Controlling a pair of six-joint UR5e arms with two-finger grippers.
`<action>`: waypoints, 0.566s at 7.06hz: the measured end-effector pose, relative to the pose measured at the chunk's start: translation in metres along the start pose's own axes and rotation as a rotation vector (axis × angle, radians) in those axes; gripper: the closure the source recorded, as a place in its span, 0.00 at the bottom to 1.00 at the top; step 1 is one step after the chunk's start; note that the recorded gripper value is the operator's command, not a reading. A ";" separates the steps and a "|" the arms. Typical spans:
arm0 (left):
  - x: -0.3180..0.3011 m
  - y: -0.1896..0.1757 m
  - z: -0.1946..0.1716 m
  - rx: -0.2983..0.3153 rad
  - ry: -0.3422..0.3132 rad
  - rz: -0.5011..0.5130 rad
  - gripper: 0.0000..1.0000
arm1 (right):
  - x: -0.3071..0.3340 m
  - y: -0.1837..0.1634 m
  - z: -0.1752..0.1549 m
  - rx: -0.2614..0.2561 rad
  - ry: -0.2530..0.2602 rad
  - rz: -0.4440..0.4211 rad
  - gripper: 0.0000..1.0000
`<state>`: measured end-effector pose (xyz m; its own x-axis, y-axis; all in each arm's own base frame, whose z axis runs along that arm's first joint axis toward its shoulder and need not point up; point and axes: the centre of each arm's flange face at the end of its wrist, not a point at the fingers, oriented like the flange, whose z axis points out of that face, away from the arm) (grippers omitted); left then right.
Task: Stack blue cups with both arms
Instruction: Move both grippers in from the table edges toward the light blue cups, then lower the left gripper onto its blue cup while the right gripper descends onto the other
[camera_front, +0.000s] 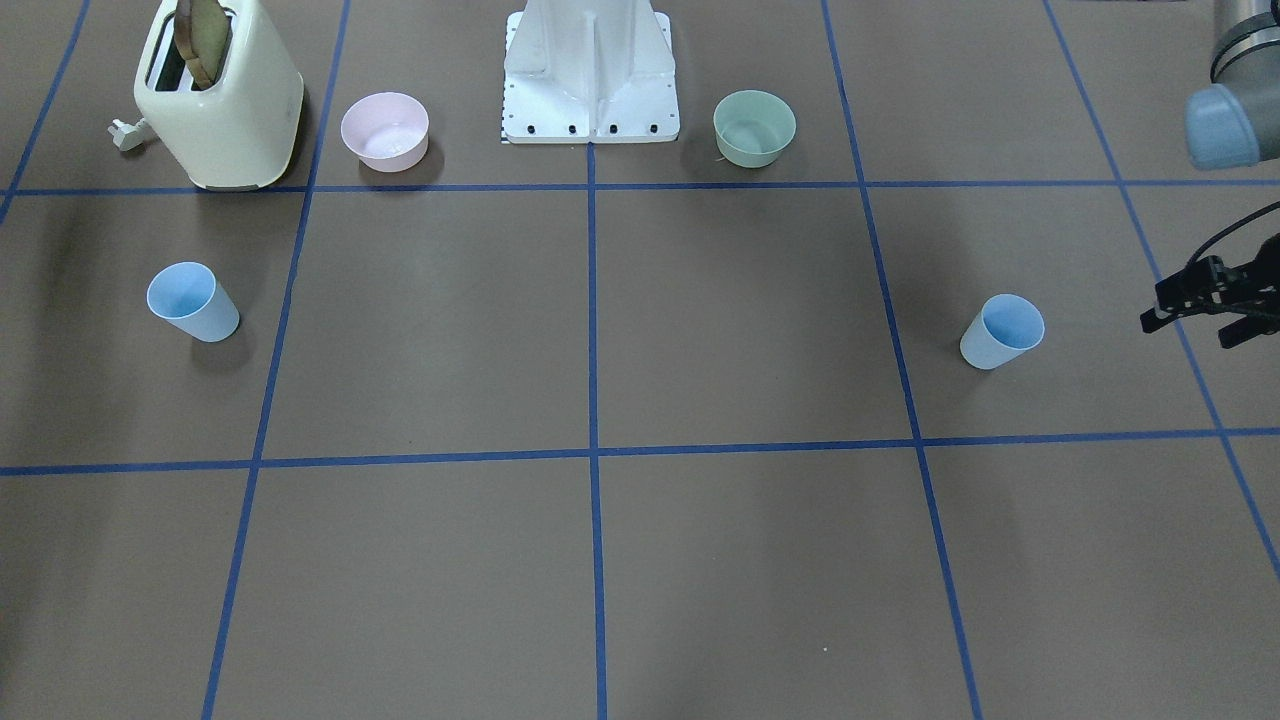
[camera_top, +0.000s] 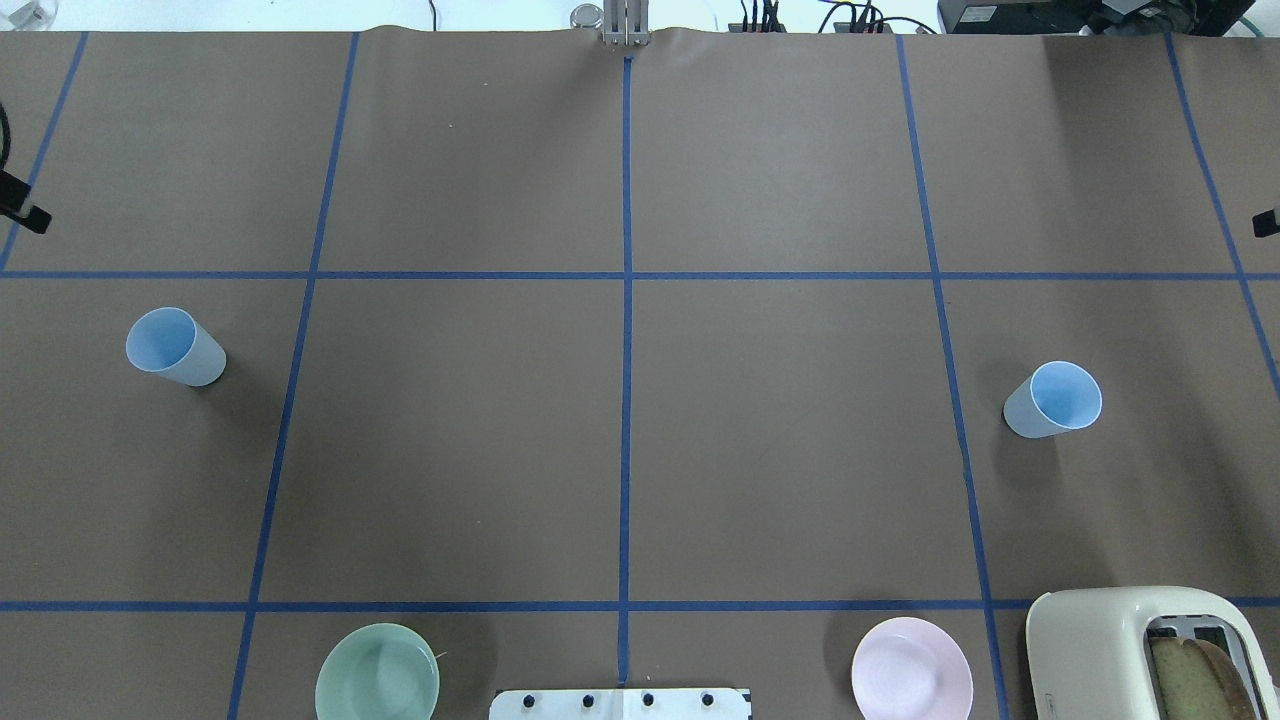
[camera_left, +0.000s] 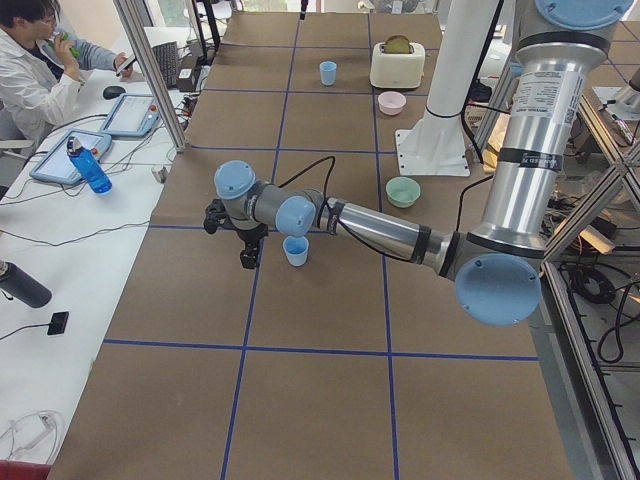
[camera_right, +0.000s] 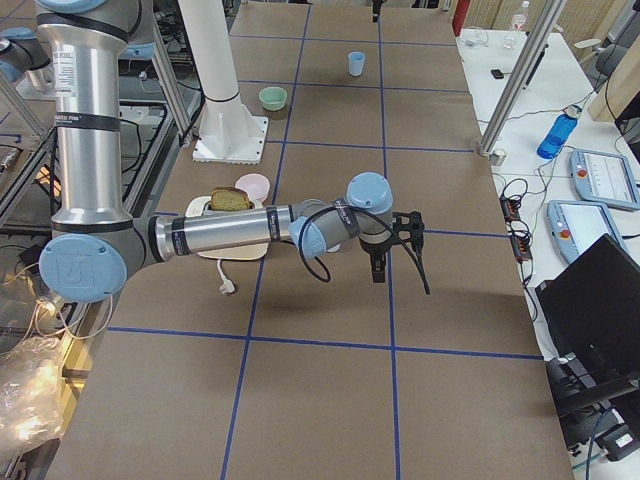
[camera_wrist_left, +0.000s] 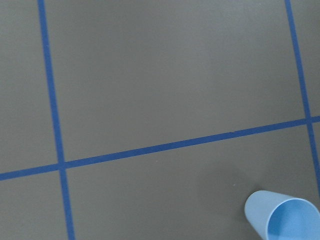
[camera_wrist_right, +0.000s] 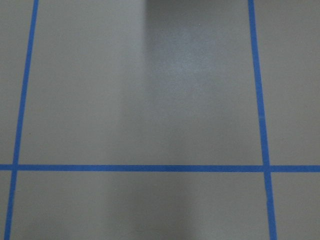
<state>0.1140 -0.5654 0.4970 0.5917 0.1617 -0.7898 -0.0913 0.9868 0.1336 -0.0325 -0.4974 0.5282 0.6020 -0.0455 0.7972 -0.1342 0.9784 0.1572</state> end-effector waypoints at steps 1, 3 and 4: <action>0.023 -0.003 0.020 -0.005 -0.010 0.002 0.03 | -0.012 0.008 0.005 0.001 -0.008 -0.042 0.01; 0.052 0.000 0.051 0.014 -0.032 0.005 0.03 | -0.012 0.042 0.025 0.010 -0.013 -0.122 0.01; 0.057 0.002 0.057 0.018 -0.033 0.008 0.03 | -0.010 0.061 0.031 0.001 -0.018 -0.146 0.01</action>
<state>0.1936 -0.5546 0.4865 0.6172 0.1692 -0.7684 -0.0820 0.9851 0.1511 -0.0714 -0.4432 0.5482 0.6008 -0.1908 0.7763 -0.0472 0.9609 0.2728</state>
